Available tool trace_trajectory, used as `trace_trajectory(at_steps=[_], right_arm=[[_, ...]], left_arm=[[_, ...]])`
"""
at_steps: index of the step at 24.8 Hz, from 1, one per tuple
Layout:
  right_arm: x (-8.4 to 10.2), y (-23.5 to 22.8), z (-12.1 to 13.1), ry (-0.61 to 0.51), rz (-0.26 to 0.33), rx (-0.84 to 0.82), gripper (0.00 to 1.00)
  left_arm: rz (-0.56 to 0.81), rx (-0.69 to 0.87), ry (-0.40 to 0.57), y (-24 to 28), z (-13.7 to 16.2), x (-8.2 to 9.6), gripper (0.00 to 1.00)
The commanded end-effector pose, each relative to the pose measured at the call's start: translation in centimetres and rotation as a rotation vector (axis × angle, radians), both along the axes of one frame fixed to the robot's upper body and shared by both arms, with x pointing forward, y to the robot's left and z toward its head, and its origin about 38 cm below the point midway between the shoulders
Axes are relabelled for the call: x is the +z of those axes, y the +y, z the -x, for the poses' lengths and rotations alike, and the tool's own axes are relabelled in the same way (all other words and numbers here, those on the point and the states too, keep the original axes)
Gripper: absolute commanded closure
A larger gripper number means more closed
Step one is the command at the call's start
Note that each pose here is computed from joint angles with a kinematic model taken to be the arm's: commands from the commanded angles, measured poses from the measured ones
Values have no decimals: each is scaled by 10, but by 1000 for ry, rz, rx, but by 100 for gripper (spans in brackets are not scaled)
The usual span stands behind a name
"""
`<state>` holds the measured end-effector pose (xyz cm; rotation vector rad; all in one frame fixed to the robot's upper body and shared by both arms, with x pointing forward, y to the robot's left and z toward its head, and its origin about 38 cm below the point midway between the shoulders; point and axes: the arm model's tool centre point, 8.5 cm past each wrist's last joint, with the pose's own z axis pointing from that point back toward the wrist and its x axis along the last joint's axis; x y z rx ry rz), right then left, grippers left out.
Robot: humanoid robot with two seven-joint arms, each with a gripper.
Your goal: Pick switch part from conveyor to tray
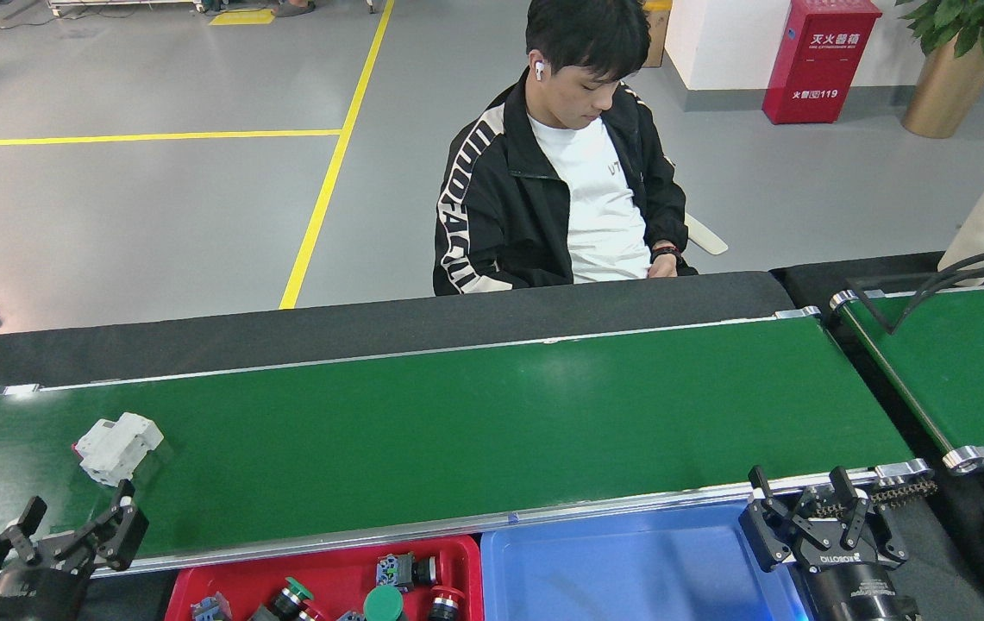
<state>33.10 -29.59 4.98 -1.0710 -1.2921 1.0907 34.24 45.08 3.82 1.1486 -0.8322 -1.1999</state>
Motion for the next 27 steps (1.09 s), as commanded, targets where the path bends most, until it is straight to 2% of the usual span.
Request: trace_trajectory(at_steps=[1, 4, 6, 11, 12, 13, 16, 17, 18, 21, 23, 27], right_arm=[[9, -4, -4, -32, 2, -9, 0], [12, -16, -3, -43, -30, -43, 0], [9, -21, -3, -38, -56, -55, 0], [6, -17, -8, -36, -66, -5, 0], [6, -16, -8, -40, -74, 14, 0], [6, -14, -8, -41, -77, 25, 0], [6, -14, -8, -41, -80, 30, 0], [6, -15, -8, -42, -80, 28, 0], [6, -15, -8, -42, -80, 25, 0], [7, -22, -8, -46, -78, 8, 0], [6, -23, -7, -43, -79, 4, 0], [9, -38, -5, -51, -75, -38, 0]], left_arm=[[-22, 10, -42, 7, -15, 8, 2], [-38, 15, -14, 21, -20, -2, 2], [-42, 23, -19, 29, -23, 0, 2], [-69, 66, -22, 57, -17, -1, 5], [-79, 82, -13, 67, -13, -5, 9], [-86, 89, -2, 75, -11, -7, 19], [-94, 98, 62, 97, -9, -14, 70], [-96, 97, 66, 97, -15, -12, 81], [-94, 91, 59, 98, -19, -10, 87], [-80, 80, 39, 95, -21, -10, 91], [-20, 29, 16, 88, -17, -11, 92], [45, -163, -79, 64, 3, 8, 91]])
